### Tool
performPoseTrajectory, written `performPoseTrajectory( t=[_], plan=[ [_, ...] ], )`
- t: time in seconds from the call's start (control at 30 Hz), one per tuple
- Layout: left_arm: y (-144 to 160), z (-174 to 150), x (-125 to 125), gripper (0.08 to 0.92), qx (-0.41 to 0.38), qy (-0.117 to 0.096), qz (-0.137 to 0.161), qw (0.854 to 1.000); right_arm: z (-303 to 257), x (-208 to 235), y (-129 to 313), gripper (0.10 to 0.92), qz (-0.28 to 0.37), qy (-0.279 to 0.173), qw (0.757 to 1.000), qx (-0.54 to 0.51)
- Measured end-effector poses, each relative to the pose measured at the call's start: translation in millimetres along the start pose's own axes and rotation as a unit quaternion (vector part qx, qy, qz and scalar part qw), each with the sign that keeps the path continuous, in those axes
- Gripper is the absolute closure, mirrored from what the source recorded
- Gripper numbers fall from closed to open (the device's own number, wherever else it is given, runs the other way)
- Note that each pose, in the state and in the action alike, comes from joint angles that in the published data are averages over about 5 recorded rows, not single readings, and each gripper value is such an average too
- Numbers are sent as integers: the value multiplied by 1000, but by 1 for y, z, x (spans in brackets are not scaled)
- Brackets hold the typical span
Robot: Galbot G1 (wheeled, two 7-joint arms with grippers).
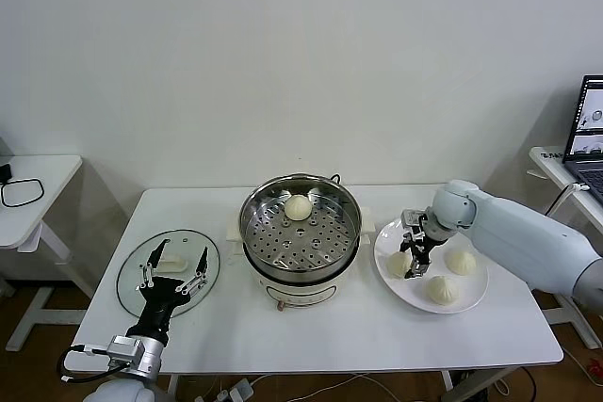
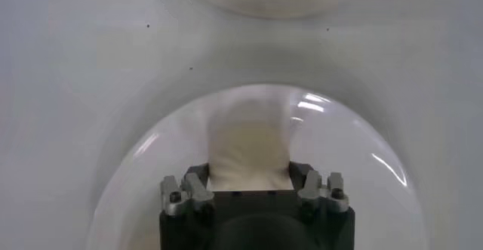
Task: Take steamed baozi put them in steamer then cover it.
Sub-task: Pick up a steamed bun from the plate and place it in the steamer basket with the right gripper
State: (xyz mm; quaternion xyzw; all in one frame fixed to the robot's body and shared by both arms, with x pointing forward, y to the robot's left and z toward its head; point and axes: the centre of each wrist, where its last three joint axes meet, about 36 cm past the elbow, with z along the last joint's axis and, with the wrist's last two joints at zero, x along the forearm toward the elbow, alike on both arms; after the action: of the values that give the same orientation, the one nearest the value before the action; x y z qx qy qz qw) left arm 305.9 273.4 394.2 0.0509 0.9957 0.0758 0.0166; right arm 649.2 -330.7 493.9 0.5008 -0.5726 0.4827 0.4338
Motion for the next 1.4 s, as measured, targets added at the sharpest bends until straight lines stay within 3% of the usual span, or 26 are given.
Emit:
performPoseTrajectory(
  t=[0.3, 0.53, 0.7, 1.03, 1.4],
  plan=[
    [-2, -3, -1, 177, -1, -5, 5, 1000, -15, 88, 2, 310, 6, -19, 1000, 8],
    [-1, -5, -2, 177, -4, -7, 7, 1000, -55, 162, 8, 310, 14, -39, 999, 20],
    [2, -8, -1, 177, -6, -9, 5, 1000, -94, 191, 12, 310, 16, -51, 998, 28],
    [11, -7, 1, 177, -5, -7, -5, 1000, -193, 197, 8, 313, 25, -45, 998, 45],
    [22, -2, -1, 177, -8, -2, -13, 1000, -294, 160, 2, 310, 32, -32, 997, 63]
  ],
)
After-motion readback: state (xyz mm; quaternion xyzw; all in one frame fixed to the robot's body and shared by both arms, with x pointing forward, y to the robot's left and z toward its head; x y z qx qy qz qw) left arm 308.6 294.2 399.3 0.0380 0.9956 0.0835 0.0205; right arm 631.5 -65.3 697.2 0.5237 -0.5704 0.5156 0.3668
